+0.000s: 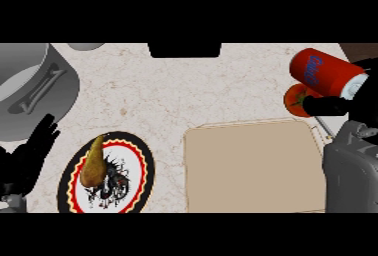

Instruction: Pick the can from the tray and place it in the tiered shelf

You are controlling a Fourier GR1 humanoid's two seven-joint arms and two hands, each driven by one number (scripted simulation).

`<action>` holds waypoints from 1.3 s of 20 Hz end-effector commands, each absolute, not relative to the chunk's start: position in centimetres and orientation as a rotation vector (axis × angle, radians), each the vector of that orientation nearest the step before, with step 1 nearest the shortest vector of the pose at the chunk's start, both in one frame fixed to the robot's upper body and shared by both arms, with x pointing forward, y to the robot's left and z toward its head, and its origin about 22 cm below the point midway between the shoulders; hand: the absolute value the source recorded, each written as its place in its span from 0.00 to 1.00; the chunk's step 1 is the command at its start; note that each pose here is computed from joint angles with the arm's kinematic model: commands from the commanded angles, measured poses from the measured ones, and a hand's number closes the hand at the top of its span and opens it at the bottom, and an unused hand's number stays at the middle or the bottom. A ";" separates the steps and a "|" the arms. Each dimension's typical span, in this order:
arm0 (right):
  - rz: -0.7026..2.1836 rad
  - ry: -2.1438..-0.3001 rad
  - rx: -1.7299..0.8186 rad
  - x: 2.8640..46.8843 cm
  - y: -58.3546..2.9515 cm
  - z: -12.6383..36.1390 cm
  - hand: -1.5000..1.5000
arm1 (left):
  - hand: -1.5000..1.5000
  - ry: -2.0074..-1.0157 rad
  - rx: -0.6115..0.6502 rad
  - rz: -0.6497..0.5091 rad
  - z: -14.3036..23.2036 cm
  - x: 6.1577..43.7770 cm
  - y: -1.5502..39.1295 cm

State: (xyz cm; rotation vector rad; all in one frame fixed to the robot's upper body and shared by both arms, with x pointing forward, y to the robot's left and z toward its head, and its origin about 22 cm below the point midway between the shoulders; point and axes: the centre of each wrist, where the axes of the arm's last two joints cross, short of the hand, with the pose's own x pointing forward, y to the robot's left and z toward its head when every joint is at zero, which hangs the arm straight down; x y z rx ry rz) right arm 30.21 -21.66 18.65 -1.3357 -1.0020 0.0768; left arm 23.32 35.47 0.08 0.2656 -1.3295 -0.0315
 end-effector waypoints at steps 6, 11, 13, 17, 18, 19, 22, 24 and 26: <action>-0.106 -1.045 -1.416 25.6 -20.5 27.2 1.00 | 0.50 -1.325 0.269 -0.026 -0.7 23.8 35.4; -0.152 -1.050 -1.519 26.0 -20.6 28.7 1.00 | 0.50 -1.332 0.251 -0.044 -0.8 24.1 33.4; -0.182 -1.006 -1.560 26.4 -21.2 31.4 1.00 | 0.50 -1.332 0.260 -0.033 0.4 24.2 33.6; -0.109 -0.909 -1.650 28.2 -23.0 32.5 1.00 | 0.50 -1.327 0.267 -0.043 -0.8 23.6 35.0; -0.124 -0.892 -1.653 27.9 -23.4 33.8 1.00 | 0.50 -1.342 0.276 -0.041 0.0 24.1 34.8; -0.114 -0.890 -1.650 28.9 -23.2 32.9 1.00 | 0.50 -1.322 0.244 -0.061 -0.4 23.0 35.0; -0.085 -0.827 -1.659 28.4 -27.1 35.3 1.00 | 0.50 -1.328 0.251 -0.045 0.3 23.2 33.8; -0.079 -0.839 -1.655 29.8 -26.9 34.6 1.00 | 0.50 -1.328 0.245 -0.039 -1.3 22.6 35.2; -0.078 -0.828 -1.682 30.4 -28.0 34.9 1.00 | 0.50 -1.325 0.237 -0.050 -0.2 23.0 34.4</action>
